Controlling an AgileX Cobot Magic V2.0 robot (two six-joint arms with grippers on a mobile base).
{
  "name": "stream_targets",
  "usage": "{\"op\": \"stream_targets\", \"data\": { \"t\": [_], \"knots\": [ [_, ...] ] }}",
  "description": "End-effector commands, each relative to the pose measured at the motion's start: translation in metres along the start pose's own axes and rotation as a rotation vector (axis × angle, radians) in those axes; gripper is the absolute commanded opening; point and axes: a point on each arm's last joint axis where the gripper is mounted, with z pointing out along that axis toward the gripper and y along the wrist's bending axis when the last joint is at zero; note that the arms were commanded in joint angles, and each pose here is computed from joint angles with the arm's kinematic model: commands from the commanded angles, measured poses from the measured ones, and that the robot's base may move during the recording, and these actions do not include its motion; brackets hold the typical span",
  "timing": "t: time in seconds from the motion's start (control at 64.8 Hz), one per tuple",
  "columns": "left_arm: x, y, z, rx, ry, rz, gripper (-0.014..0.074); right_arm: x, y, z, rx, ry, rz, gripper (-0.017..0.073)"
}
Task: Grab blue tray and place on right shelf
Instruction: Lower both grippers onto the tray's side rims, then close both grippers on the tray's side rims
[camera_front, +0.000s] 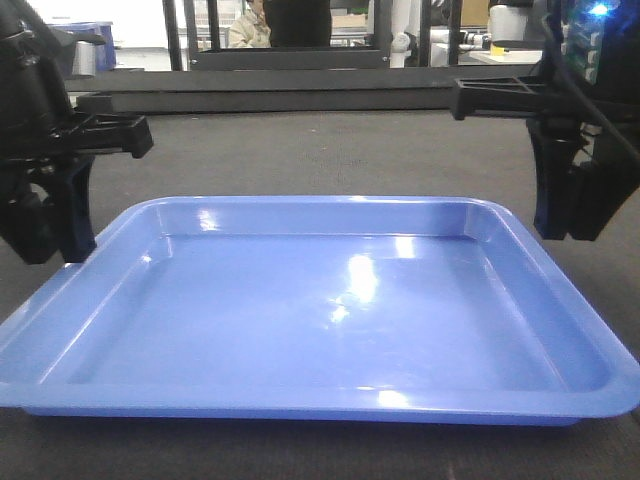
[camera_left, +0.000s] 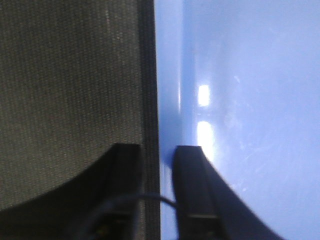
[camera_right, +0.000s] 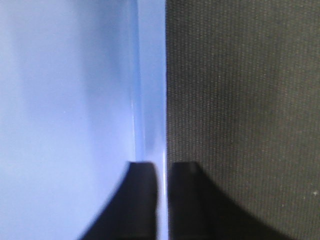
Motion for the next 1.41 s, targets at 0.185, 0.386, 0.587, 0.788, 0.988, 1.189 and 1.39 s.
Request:
{"op": "stream_targets", "data": {
  "t": [0.185, 0.386, 0.587, 0.788, 0.988, 1.189, 1.39],
  "knots": [
    [-0.006, -0.005, -0.019, 0.037, -0.075, -0.014, 0.0367, -0.006, 0.004, -0.003, -0.013, -0.013, -0.001, 0.0505],
    [-0.007, -0.006, 0.000, 0.032, -0.006, -0.026, 0.0367, -0.008, 0.008, 0.007, -0.030, -0.001, 0.013, 0.0505],
    [-0.009, -0.009, 0.014, 0.052, 0.021, -0.051, 0.0367, -0.009, 0.010, 0.013, -0.047, -0.002, 0.024, 0.0505],
    [-0.010, -0.009, 0.016, 0.052, 0.019, -0.051, 0.0367, 0.000, 0.004, 0.027, -0.040, 0.018, 0.070, 0.0505],
    [-0.010, -0.009, 0.016, 0.052, 0.019, -0.051, 0.0367, 0.003, 0.003, 0.032, -0.039, 0.019, 0.070, 0.0505],
    [-0.010, -0.009, 0.016, 0.052, 0.020, -0.051, 0.0367, 0.003, 0.003, 0.032, -0.039, 0.019, 0.070, 0.0505],
    [-0.009, -0.009, 0.017, 0.051, 0.024, -0.052, 0.0367, 0.002, 0.003, 0.032, -0.038, 0.017, 0.069, 0.0505]
  ]
}}
